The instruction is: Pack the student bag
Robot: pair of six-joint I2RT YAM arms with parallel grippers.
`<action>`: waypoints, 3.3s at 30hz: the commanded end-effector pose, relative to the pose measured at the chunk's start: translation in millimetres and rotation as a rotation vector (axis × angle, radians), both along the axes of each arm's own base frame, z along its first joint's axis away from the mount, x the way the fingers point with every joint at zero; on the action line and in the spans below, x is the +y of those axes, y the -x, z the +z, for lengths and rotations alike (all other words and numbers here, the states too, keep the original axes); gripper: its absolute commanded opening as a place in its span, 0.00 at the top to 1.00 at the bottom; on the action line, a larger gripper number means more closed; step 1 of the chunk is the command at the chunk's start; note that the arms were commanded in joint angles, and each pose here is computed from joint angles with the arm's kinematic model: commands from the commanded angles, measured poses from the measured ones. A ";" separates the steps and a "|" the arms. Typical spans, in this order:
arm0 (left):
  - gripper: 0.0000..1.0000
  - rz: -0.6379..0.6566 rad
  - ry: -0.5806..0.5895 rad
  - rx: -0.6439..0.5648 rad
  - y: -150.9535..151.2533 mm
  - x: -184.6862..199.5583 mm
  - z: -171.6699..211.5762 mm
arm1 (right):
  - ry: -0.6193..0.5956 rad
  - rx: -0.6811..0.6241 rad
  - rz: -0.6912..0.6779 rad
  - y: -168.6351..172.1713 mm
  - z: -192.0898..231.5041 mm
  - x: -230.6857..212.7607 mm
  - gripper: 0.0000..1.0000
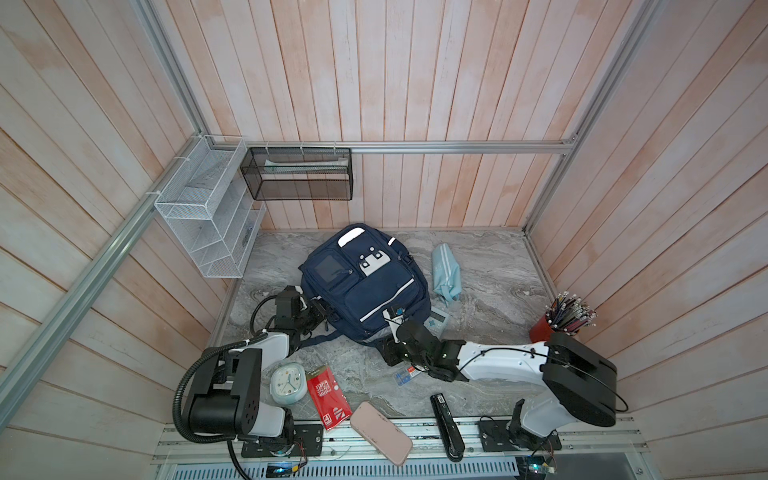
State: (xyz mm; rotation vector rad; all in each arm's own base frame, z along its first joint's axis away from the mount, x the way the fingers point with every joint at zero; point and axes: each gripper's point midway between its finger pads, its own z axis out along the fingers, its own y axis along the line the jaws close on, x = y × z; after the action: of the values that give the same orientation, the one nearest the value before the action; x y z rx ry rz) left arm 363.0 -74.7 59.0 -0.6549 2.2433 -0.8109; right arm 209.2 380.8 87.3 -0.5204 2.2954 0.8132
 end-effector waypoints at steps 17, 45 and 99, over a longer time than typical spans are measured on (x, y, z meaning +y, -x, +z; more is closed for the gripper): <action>1.00 -0.005 -0.012 -0.008 -18.1 -8.9 -3.5 | -0.083 0.054 0.133 8.4 -26.0 49.0 0.59; 1.00 -0.100 0.250 -0.067 45.8 -51.6 67.5 | -0.069 -0.490 -0.255 -125.8 33.8 120.8 0.55; 1.00 0.076 0.037 -0.083 16.7 4.0 32.0 | 0.184 0.337 -0.011 -21.8 -45.8 -8.5 0.94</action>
State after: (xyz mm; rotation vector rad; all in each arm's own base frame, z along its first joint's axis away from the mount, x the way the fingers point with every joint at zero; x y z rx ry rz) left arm 309.2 -143.0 94.6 -0.4937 2.2812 -1.1562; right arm 233.2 436.9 69.7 -0.5930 2.4930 0.9369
